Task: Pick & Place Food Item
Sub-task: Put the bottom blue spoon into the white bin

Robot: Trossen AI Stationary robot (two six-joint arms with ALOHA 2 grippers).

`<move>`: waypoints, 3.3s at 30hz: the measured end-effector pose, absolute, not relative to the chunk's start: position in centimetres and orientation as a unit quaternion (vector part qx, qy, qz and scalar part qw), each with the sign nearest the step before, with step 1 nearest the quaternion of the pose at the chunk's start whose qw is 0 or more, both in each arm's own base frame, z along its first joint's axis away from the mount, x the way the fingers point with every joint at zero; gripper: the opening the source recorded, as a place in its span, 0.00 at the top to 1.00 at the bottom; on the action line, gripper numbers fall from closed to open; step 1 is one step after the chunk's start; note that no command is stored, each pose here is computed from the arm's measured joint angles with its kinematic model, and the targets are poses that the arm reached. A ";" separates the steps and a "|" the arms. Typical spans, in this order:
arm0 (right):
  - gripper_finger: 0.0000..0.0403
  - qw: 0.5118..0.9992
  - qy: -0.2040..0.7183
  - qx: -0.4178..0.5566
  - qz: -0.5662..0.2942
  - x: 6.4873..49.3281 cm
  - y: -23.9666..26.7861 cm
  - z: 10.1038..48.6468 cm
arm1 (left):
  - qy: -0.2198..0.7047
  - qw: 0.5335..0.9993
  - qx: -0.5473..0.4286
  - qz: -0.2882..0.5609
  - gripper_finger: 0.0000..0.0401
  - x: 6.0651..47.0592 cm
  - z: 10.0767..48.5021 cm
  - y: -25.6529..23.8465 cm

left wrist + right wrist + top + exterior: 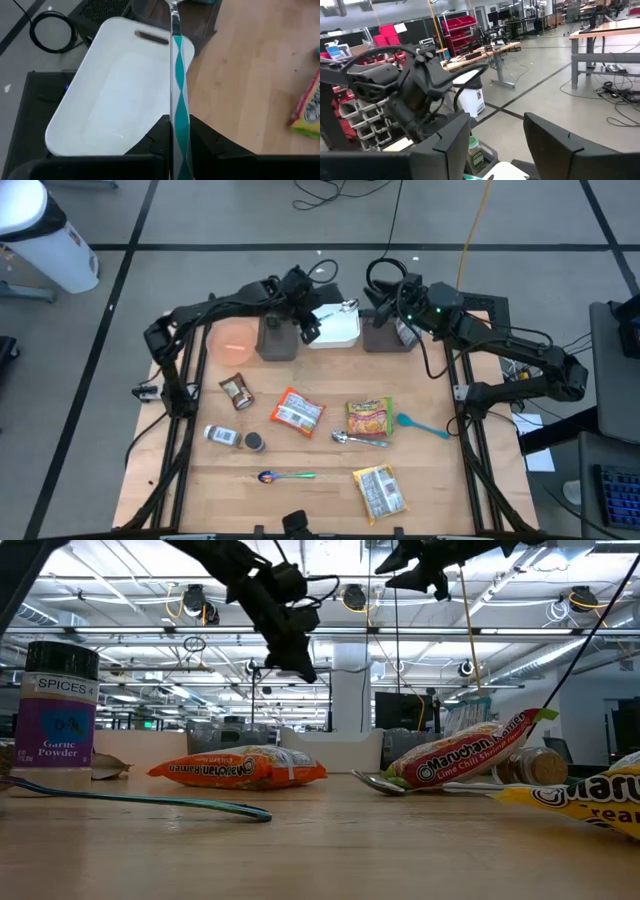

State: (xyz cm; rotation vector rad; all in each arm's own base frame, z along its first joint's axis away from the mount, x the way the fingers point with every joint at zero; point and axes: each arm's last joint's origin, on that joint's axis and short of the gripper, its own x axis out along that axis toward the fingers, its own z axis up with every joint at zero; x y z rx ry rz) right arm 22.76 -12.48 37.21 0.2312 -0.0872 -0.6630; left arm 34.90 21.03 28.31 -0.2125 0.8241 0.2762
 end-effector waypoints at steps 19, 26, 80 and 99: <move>0.56 0.918 0.004 0.122 -0.378 20.5 -14.4 36.6 | 0.463 0.850 -0.180 0.176 0.89 38.7 24.6 24.3; 0.57 0.924 0.004 0.124 -0.362 20.3 -14.6 36.7 | 0.476 0.836 -0.200 0.185 0.89 38.5 23.5 24.7; 0.59 0.924 0.002 0.127 -0.362 20.3 -14.6 36.6 | 0.527 0.802 -0.215 0.183 0.89 39.3 17.7 25.9; 0.59 0.924 0.002 0.127 -0.361 20.4 -14.6 36.6 | 0.535 0.793 -0.225 0.184 0.86 39.4 16.7 26.0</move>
